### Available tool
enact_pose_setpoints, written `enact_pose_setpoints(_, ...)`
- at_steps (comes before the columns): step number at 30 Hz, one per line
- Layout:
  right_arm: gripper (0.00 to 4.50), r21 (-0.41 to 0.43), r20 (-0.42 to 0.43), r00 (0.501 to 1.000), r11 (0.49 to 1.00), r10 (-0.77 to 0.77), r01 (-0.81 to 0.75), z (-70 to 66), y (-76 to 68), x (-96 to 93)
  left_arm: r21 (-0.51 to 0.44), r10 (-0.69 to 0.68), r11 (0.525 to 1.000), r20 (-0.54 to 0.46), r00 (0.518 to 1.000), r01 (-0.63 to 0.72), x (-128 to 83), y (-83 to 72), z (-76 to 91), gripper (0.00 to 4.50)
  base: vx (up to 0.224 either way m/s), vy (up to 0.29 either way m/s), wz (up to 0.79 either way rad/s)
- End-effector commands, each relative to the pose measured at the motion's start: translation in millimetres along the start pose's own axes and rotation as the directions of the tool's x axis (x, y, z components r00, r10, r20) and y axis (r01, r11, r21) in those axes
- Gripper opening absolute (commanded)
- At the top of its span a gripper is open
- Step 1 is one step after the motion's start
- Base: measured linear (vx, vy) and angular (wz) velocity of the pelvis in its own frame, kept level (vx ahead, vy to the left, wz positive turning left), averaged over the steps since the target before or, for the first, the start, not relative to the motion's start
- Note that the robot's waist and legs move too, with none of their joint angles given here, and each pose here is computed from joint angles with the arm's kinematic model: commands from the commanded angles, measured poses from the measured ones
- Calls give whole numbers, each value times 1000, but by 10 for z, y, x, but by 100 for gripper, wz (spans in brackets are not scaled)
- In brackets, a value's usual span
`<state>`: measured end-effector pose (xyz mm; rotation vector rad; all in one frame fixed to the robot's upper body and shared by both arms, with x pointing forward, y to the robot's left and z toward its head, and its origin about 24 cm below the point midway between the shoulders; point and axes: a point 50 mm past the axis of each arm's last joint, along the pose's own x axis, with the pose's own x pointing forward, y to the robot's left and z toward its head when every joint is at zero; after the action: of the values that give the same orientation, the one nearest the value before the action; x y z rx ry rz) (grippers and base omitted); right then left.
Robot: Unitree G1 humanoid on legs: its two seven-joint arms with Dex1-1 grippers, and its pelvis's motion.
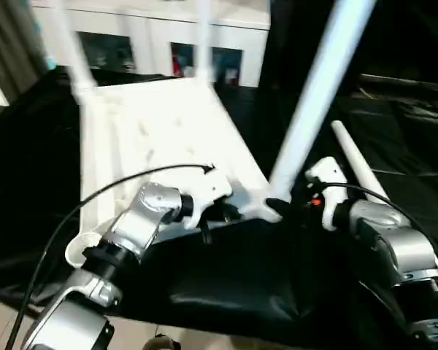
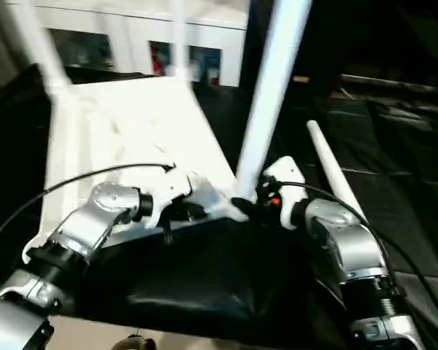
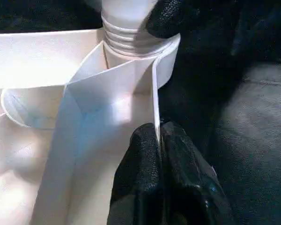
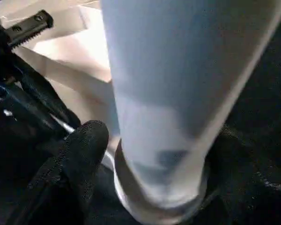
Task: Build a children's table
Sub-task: Rotate leg to tighten
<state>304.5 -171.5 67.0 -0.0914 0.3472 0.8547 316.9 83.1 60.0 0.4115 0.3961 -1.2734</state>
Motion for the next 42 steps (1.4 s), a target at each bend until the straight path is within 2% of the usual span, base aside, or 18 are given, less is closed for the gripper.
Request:
enact_pose_setpoints(1,348,6,-3,1000,1000,29,-29,-8,25,-4,80,-48,996,77,996,42,25,-44,239,0,0,0,0)
enact_pose_setpoints(12,348,-27,-119,992,999,31,-34,-174,16,-69,78,-46,996,64,997,41,3,-56,207,0,0,0,0)
enact_pose_setpoints(16,348,-12,-110,994,1000,23,-25,-173,9,-70,78,-47,996,63,997,42,5,-58,209,0,0,0,0)
enact_pose_setpoints(18,320,-5,-98,995,1000,24,-25,-156,8,-62,77,-46,996,63,997,41,5,-57,212,0,0,0,0)
enact_pose_setpoints(24,281,11,-61,997,999,39,-39,-107,25,-45,76,-44,996,64,997,39,-6,-50,213,0,0,0,0)
enact_pose_setpoints(36,270,17,-42,997,998,61,-61,-109,56,-52,64,-35,997,61,998,31,-6,-47,190,0,0,0,0)
enact_pose_setpoints(38,270,41,-32,999,999,-4,6,-127,12,-21,33,11,999,57,998,-13,14,-12,182,0,0,0,0)
enact_pose_setpoints(39,270,82,-22,994,990,-111,113,-149,-57,27,2,77,997,48,996,-77,47,43,175,0,0,0,0)
enact_pose_setpoints(40,270,106,-19,988,982,-155,156,-161,-81,51,-12,105,994,42,994,-105,64,66,173,0,0,0,0)
enact_pose_setpoints(41,270,180,-19,959,943,-282,281,-203,-130,140,-67,202,977,27,979,-200,133,140,179,0,0,0,0)
enact_pose_setpoints(42,270,211,-24,943,920,-333,330,-223,-140,185,-95,246,965,18,969,-243,169,170,185,0,0,0,0)
